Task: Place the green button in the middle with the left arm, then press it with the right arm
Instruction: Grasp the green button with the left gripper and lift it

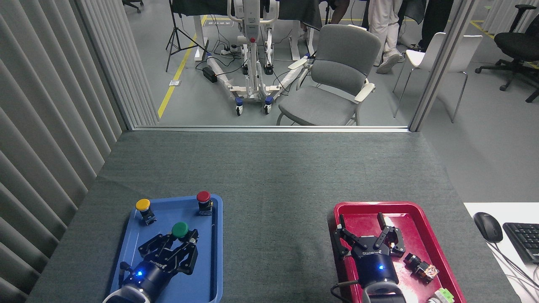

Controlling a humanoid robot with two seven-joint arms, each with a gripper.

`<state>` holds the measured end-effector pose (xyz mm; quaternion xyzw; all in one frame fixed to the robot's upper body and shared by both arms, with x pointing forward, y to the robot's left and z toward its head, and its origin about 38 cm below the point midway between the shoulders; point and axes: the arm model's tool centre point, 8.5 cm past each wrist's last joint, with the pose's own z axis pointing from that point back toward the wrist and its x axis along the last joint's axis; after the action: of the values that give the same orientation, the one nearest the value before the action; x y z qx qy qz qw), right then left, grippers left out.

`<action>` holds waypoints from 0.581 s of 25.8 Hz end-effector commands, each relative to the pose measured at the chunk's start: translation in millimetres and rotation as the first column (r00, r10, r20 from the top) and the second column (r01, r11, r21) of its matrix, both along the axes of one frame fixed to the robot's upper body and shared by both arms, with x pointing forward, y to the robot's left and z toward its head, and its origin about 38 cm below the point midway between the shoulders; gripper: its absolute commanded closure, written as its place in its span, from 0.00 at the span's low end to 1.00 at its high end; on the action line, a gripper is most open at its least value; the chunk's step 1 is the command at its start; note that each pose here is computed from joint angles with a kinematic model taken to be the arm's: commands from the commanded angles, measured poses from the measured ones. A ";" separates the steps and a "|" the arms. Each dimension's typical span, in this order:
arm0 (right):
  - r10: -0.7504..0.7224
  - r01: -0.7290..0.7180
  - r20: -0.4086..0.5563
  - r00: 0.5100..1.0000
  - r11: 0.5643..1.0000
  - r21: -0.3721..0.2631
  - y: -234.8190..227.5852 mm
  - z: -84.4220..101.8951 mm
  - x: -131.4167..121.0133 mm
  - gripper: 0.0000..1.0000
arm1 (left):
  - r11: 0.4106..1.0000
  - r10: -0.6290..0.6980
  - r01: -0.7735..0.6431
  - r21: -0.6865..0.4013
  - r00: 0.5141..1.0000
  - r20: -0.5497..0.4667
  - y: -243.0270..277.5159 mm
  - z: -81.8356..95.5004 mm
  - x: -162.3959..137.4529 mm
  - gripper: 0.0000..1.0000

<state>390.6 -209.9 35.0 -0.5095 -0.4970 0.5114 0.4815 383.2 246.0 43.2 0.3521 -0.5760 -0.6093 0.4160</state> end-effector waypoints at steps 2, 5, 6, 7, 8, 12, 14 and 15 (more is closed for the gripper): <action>0.000 0.000 0.004 1.000 1.000 0.002 0.5 0.9 0.4 0.00 | 0.983 -0.178 0.179 0.044 0.983 -0.035 -49.2 7.0 10.5 0.92; 0.001 -0.001 0.004 1.000 1.000 0.000 0.6 0.9 0.4 0.00 | 0.964 -0.242 0.250 0.087 0.966 -0.093 -81.3 7.9 27.3 0.95; 0.000 0.000 0.003 1.000 1.000 0.000 0.5 0.3 -0.1 0.00 | 0.962 -0.250 0.259 0.086 0.963 -0.100 -90.1 8.1 33.1 0.95; 0.000 0.000 0.004 1.000 1.000 0.002 0.5 0.9 0.4 0.00 | 0.962 -0.250 0.259 0.083 0.962 -0.107 -95.7 7.6 38.3 0.95; 0.000 0.000 0.001 1.000 1.000 0.000 0.4 -0.2 -0.2 0.00 | 0.964 -0.243 0.253 0.076 0.962 -0.122 -98.7 3.2 41.9 0.95; 0.001 -0.001 0.004 1.000 1.000 0.000 0.6 0.9 0.4 0.02 | 0.974 -0.207 0.220 0.053 0.960 -0.188 -112.9 -15.7 57.4 1.00; 0.001 -0.001 0.004 1.000 1.000 0.000 0.6 0.9 0.4 0.04 | 0.980 -0.185 0.197 0.031 0.959 -0.214 -128.5 -21.2 63.7 1.00; 0.000 0.000 0.004 1.000 1.000 0.002 0.6 0.9 0.4 0.04 | 0.983 -0.171 0.183 0.033 0.960 -0.223 -130.8 -22.6 67.4 1.00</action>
<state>390.8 -209.3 35.7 -0.5100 -0.4982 0.5105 0.4807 441.0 130.6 28.1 0.2467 -0.5487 -0.6978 0.3888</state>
